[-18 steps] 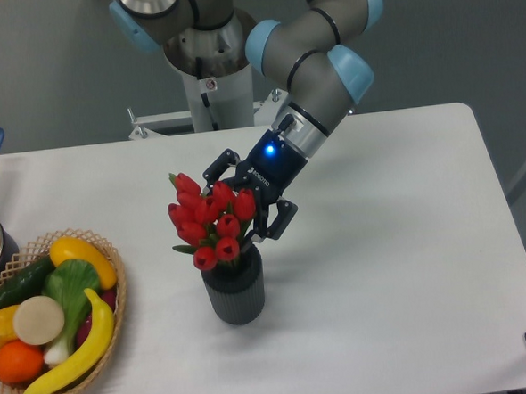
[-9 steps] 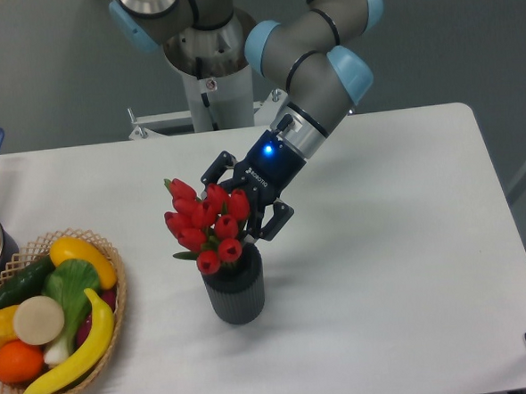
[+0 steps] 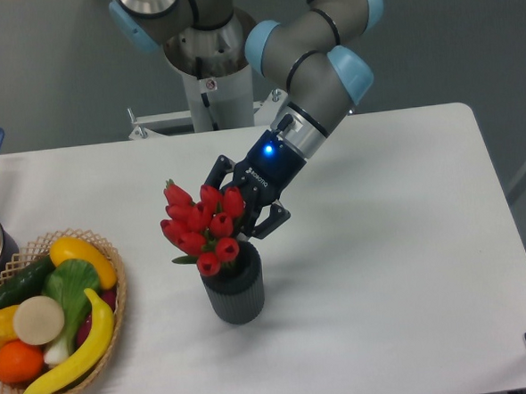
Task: Pick up the flowers from the vase
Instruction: 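Adjust the gripper around the tulip bunch and close on the stems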
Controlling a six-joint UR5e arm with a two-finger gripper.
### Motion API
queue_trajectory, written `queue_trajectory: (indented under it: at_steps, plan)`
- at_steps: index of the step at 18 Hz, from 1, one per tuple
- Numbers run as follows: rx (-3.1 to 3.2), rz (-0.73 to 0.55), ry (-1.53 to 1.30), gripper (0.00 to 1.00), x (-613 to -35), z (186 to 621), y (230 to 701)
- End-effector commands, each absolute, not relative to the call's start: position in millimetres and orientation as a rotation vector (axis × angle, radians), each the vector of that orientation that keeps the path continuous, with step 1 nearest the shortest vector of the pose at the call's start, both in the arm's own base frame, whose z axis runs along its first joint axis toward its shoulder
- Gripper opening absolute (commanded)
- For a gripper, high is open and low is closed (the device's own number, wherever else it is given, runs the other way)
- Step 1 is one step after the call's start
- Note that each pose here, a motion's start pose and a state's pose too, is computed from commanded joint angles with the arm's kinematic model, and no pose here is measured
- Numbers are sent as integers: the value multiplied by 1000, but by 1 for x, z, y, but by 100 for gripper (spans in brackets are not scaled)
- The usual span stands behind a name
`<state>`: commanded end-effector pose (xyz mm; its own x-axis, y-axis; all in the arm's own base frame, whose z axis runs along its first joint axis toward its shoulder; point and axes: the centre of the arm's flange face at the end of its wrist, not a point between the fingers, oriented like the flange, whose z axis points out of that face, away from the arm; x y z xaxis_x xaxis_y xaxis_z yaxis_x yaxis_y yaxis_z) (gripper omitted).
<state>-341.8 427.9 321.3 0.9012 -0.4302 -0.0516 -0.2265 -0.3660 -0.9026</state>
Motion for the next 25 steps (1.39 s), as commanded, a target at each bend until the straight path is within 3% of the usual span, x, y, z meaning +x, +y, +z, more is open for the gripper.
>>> queue_trajectory:
  at_steps: [20,21,22,23,25]
  plan:
    - [-1919,-241,440,48,-345,335,426]
    - [-1918,-239,444,58,-346,334,426]
    - [-1913,-232,449,88,-348,334,426]
    - [-1908,-226,457,100,-349,335,427]
    - [-1908,-228,459,100,-350,334,428]
